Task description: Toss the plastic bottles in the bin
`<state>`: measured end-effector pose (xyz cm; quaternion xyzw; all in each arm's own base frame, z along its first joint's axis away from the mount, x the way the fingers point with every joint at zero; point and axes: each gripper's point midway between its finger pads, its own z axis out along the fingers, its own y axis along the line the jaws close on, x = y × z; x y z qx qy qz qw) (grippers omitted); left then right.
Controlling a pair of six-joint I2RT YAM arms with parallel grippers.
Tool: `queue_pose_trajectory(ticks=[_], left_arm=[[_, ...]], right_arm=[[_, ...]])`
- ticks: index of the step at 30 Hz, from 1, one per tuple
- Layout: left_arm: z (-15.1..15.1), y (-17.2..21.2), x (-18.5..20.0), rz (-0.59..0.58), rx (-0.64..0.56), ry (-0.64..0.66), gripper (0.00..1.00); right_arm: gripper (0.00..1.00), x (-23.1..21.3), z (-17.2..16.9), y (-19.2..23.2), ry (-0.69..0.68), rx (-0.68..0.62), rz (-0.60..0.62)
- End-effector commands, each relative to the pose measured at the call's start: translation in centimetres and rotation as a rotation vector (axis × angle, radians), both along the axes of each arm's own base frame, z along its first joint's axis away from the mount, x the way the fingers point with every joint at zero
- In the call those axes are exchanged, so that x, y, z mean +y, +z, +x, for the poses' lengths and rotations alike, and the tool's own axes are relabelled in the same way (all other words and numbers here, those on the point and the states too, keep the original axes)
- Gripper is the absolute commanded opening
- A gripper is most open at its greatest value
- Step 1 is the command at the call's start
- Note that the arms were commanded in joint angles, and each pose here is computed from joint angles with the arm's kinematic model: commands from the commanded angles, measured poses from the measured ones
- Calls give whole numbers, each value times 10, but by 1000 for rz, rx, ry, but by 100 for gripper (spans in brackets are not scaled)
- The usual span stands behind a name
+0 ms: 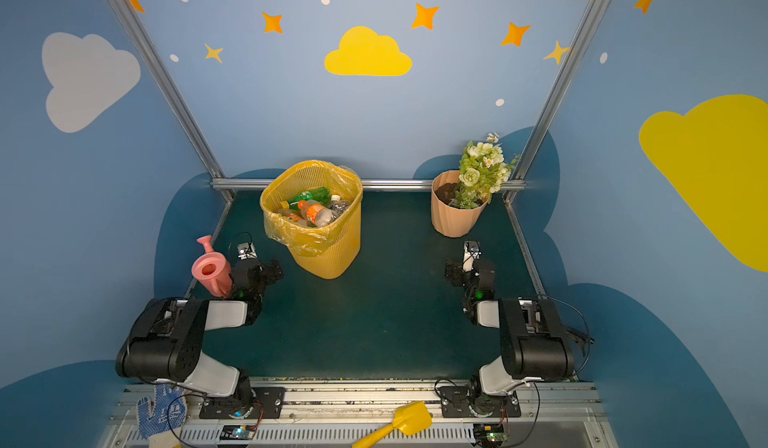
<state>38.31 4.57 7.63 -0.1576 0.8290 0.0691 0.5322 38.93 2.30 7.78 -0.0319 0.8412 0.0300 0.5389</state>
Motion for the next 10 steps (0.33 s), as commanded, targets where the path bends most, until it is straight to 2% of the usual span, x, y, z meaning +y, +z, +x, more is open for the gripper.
queue_pose_trajectory(ticks=[1, 10], left_arm=[[4, 6, -3, -15, -10, -22, 100], [4, 7, -3, -14, -12, -23, 100]], right_arm=[[97, 1, 5, 12, 10, -31, 1], [97, 1, 5, 11, 8, -25, -7]])
